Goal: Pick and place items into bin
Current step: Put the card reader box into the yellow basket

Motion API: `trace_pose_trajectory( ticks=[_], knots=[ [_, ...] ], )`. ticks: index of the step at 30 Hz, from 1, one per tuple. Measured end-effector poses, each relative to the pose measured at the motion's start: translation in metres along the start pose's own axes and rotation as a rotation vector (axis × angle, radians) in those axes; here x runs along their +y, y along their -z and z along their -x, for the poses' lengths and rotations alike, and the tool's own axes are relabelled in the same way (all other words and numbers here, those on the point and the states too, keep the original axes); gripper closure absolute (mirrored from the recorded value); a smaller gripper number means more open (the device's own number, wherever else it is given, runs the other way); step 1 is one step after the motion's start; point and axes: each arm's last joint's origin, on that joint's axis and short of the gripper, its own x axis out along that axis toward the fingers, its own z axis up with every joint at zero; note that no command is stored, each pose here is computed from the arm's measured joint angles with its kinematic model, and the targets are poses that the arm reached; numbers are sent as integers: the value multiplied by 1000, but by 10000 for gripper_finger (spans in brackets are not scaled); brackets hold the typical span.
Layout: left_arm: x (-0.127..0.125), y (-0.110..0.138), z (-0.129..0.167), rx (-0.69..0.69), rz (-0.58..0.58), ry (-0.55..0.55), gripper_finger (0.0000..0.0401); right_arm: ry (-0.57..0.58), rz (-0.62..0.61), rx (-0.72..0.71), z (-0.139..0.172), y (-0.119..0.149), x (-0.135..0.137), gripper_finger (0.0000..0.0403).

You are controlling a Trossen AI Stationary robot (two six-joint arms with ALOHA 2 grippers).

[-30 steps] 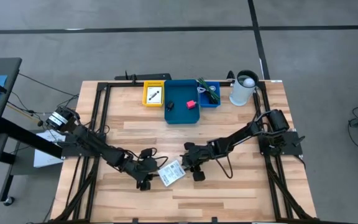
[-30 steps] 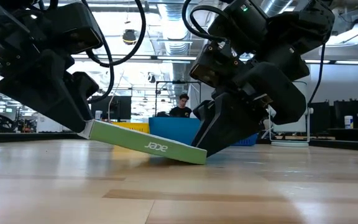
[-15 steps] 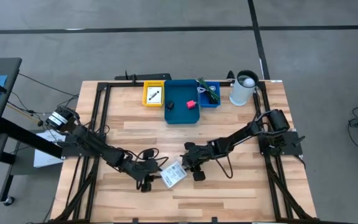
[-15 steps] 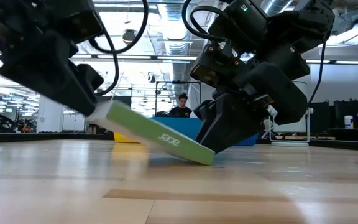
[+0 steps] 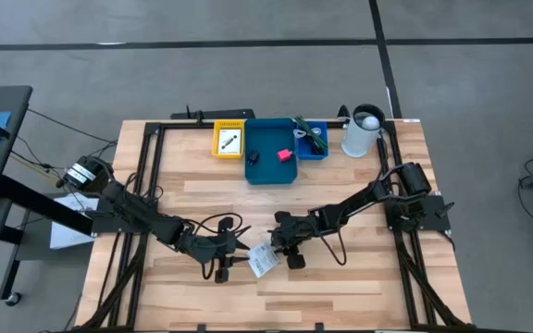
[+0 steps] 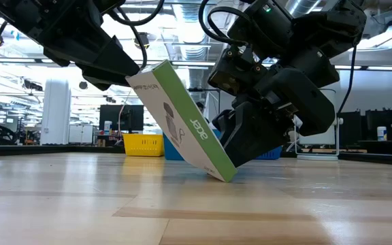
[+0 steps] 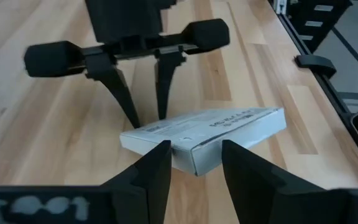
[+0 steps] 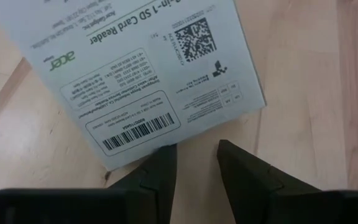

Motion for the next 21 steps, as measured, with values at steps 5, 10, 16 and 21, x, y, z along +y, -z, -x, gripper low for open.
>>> trace_pose_trajectory(
  ticks=[5,10,16,21],
  knots=[
    [1,1,0,2,-14,-14,271,0,1,0,0,0,0,285],
    [3,0,0,-2,-14,-14,271,-1,4,-3,0,0,0,285],
    [5,-2,-1,-7,-12,-15,271,-1,12,-5,0,0,0,285],
    [5,-3,-1,-15,-27,-15,271,-1,14,-14,0,0,0,285]
  ],
)
